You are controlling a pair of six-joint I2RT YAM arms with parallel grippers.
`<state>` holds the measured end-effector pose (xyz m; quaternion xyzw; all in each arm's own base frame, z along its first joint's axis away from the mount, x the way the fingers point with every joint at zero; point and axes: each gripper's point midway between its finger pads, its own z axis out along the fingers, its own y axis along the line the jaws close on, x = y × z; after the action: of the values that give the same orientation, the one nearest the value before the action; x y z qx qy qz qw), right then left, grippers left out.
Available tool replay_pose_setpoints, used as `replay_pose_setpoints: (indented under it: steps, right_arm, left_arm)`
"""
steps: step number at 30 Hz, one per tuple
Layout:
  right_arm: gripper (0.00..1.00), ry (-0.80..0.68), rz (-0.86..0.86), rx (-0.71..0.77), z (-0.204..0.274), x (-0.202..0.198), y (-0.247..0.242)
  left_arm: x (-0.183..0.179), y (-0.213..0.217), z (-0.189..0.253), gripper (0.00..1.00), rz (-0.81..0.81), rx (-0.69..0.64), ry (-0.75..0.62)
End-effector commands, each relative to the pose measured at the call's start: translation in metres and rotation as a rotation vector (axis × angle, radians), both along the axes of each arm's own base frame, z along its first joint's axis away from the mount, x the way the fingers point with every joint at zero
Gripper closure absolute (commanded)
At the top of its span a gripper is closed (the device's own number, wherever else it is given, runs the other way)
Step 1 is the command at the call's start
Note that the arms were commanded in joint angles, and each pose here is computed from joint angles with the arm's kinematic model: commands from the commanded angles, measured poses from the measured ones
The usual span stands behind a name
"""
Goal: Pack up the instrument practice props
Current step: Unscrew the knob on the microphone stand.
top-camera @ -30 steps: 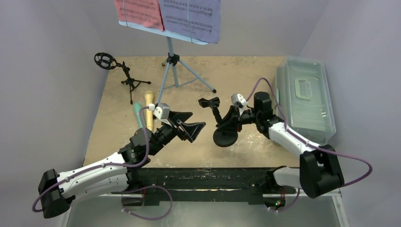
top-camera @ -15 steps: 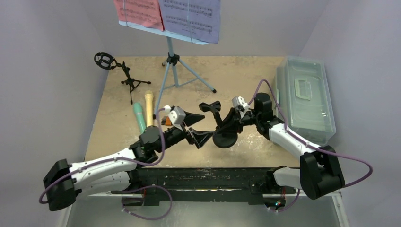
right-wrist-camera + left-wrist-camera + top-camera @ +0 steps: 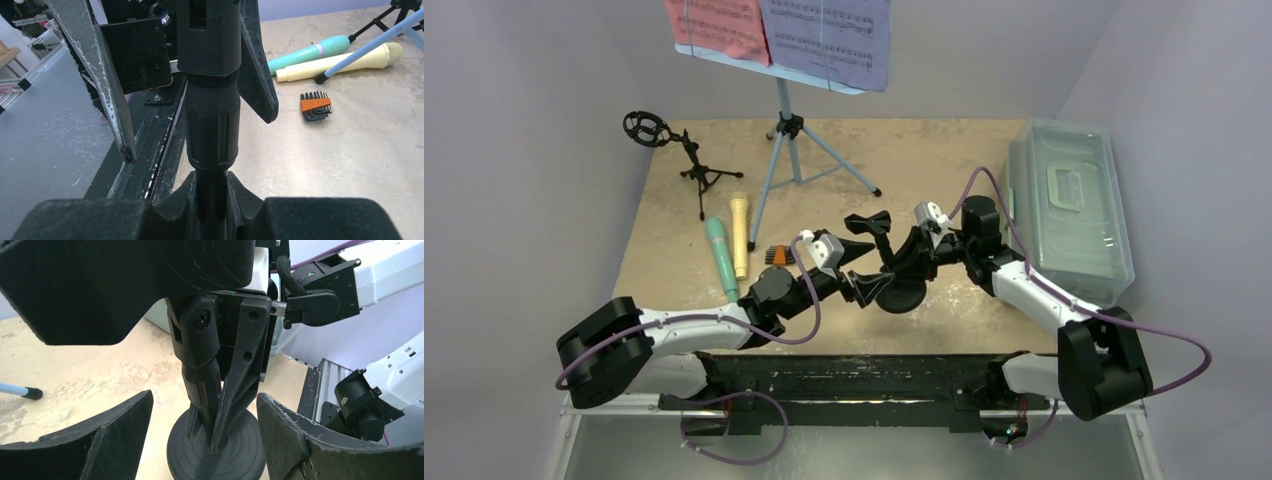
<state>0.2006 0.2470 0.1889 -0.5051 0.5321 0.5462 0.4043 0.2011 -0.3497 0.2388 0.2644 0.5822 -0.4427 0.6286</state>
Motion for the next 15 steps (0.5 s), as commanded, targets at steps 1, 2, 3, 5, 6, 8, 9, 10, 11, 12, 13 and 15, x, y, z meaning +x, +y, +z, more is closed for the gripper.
replay_pose_setpoints:
  steps: [1,2,3,5,6,8,9,10,11,12,13,15]
  right_arm:
    - [1.0,-0.051,0.029,0.03,0.011,-0.001,0.001]
    - [1.0,-0.051,0.029,0.03,0.011,-0.001,0.001]
    - [1.0,-0.052,0.029,0.03,0.011,0.0,0.002]
    - [1.0,-0.052,0.029,0.03,0.011,0.0,0.001]
    - [1.0,-0.05,0.029,0.03,0.011,-0.001,0.001]
    - [1.0,-0.049,0.029,0.03,0.011,-0.001,0.001]
    - [1.0,-0.049,0.029,0.029,0.011,-0.001,0.001]
    - [1.0,-0.048,0.029,0.029,0.011,-0.001,0.001]
    - [1.0,-0.05,0.028,0.029,0.011,0.0,0.001]
    - [1.0,-0.048,0.028,0.029,0.01,-0.001,0.001]
    - [1.0,-0.047,0.029,0.028,0.01,-0.001,0.001]
    - [1.0,-0.045,0.029,0.027,0.01,0.0,0.001]
  left_arm:
    - [0.003,-0.001,0.042,0.27,0.011,-0.153,-0.081]
    - [0.006,0.0,0.043,0.28,0.029,-0.162,-0.08]
    - [0.008,0.0,0.044,0.3,0.039,-0.171,-0.077]
    - [0.01,-0.001,0.047,0.33,0.044,-0.187,-0.076]
    - [0.011,-0.003,0.047,0.34,0.045,-0.193,-0.074]
    - [0.014,-0.006,0.045,0.36,0.052,-0.19,-0.068]
    - [0.016,-0.006,0.043,0.37,0.059,-0.188,-0.065]
    - [0.017,-0.007,0.042,0.4,0.063,-0.187,-0.063]
    - [0.019,-0.007,0.041,0.46,0.067,-0.187,-0.061]
    - [0.019,-0.007,0.04,0.53,0.069,-0.185,-0.063]
    - [0.019,-0.008,0.041,0.63,0.069,-0.185,-0.067]
    - [0.018,-0.008,0.04,0.81,0.063,-0.18,-0.071]
